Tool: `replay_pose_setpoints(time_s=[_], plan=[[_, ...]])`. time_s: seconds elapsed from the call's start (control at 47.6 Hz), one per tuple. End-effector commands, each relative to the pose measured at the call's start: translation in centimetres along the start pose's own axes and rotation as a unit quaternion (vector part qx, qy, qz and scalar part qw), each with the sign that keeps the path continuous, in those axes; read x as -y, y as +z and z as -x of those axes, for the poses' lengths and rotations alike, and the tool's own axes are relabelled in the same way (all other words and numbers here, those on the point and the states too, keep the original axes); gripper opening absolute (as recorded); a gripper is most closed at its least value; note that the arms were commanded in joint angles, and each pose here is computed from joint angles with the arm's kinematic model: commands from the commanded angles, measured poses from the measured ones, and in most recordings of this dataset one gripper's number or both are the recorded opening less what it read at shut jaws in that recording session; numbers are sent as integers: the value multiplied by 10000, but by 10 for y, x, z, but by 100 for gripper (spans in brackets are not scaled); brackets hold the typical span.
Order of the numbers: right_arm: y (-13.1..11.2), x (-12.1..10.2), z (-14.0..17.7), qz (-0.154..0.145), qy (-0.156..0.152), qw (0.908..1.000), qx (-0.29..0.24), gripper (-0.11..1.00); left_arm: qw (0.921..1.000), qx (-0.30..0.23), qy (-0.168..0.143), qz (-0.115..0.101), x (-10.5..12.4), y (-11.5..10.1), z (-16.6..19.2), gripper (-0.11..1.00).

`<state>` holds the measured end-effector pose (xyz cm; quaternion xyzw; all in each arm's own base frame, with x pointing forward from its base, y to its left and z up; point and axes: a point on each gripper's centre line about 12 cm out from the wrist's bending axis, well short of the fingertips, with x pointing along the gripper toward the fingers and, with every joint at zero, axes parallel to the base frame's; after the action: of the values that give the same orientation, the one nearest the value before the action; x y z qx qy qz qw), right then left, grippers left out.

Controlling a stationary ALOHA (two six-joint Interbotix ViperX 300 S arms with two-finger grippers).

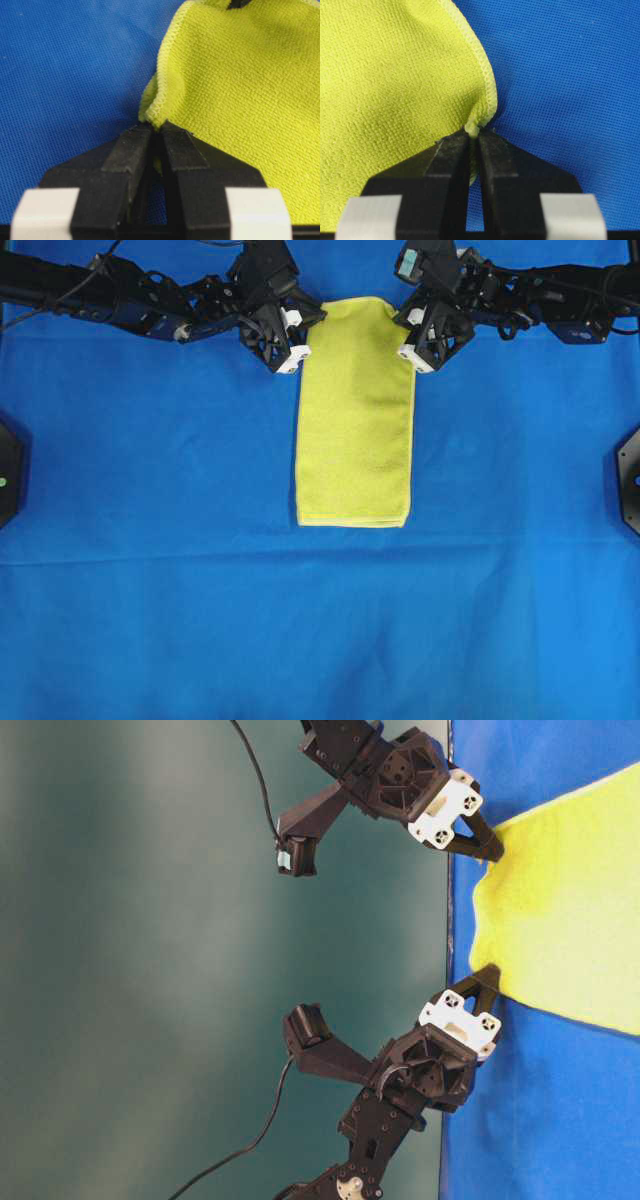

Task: Fold the yellow towel.
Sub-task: 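Grasp the strip's far corners with both grippers, then fold the far half of the strip toward the near end with both grippers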

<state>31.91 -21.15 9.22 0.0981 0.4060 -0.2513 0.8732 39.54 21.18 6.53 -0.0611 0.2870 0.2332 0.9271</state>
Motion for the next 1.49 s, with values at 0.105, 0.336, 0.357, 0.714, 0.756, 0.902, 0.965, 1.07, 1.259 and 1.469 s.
replay_pose_setpoints(time_s=[0.105, 0.336, 0.357, 0.714, 0.756, 0.902, 0.965, 1.07, 1.259, 1.469], plan=[[13, 2, 11, -42, -22, 9998, 214, 5, 9994, 330, -14, -78, 2, 28, 13, 3], [30, 3, 37, -35, -64, 9989, 467, 5, 9979, 576, 1, -288, 1, 53, 29, 3], [31, 4, 39, -41, -71, 9988, 482, 5, 9977, 606, 3, -303, 1, 56, 31, 3], [31, -2, 43, -8, -20, 9987, 508, 5, 9976, 600, -24, -349, 4, 60, 38, 3], [31, -5, 45, 4, 6, 9986, 525, 5, 9975, 609, -50, -365, 6, 61, 41, 3], [27, -20, 58, 7, 149, 9985, 529, 5, 9964, 600, -311, -509, 32, 62, 56, 3], [23, -31, 67, 45, 263, 9983, 523, 5, 9956, 562, -458, -598, 46, 61, 62, 3], [15, -51, 80, 136, 473, 9975, 515, 5, 9934, 438, -743, -762, 73, 52, 74, 3], [-10, -91, 99, 159, 951, 9945, 404, 5, 9864, 161, -1275, -1026, 120, 28, 94, 3], [-26, -130, 108, 198, 1410, 9895, 258, 5, 9773, -130, -1755, -1181, 164, 8, 109, 3]])
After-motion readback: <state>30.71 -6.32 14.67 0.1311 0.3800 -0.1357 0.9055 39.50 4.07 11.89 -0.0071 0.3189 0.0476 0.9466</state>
